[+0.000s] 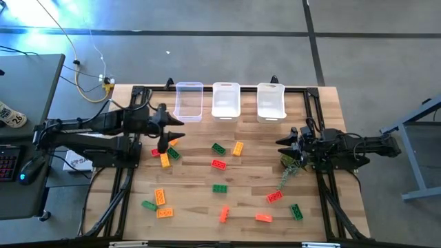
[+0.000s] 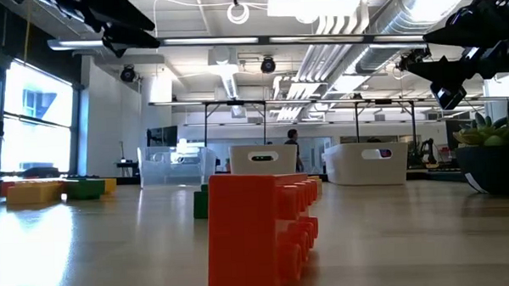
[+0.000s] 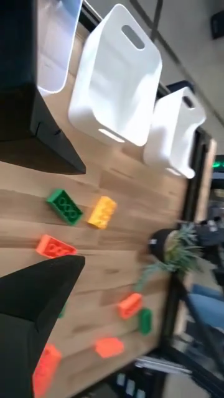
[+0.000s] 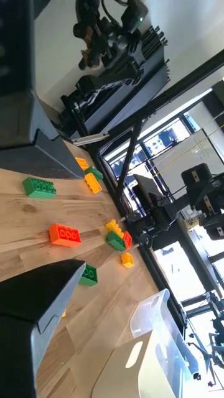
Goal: Sort & place blocks by color
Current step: Put the green game piece into the transparent bin
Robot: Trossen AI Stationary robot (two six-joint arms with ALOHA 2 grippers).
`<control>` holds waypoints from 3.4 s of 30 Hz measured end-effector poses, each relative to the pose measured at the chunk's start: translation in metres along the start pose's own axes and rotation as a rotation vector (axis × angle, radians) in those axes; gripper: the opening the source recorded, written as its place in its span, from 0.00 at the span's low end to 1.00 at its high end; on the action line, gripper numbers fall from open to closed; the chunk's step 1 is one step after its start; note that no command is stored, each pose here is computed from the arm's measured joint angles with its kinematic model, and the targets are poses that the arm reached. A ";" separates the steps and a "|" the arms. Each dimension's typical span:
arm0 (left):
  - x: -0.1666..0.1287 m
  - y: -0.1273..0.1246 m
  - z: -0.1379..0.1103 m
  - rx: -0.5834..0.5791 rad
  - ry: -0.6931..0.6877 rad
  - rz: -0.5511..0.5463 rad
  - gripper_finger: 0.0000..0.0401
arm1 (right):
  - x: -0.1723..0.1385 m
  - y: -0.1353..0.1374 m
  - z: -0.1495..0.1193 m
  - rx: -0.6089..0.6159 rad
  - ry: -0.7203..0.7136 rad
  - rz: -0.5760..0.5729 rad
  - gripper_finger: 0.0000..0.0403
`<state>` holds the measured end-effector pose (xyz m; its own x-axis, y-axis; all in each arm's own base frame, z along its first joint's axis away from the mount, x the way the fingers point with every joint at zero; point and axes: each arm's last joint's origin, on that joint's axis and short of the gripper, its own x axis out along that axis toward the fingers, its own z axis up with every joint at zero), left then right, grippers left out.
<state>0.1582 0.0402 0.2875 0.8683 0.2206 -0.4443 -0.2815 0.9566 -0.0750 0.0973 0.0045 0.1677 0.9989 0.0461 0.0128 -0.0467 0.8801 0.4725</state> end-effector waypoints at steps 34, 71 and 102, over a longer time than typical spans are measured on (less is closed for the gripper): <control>0.081 -0.033 -0.040 0.609 0.854 -0.145 0.53 | 0.000 0.000 0.000 0.002 0.000 0.000 0.52; 0.129 -0.034 -0.093 0.702 1.235 -0.157 0.53 | 0.000 0.000 0.000 0.000 0.000 0.000 0.52; 0.135 -0.035 -0.103 0.594 1.285 -0.155 0.16 | 0.000 0.000 0.000 0.000 0.000 0.000 0.52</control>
<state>0.2438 0.0170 0.1383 -0.1843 0.0918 -0.9786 0.2698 0.9621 0.0394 0.0973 0.0045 0.1676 0.9989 0.0461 0.0128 -0.0467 0.8802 0.4723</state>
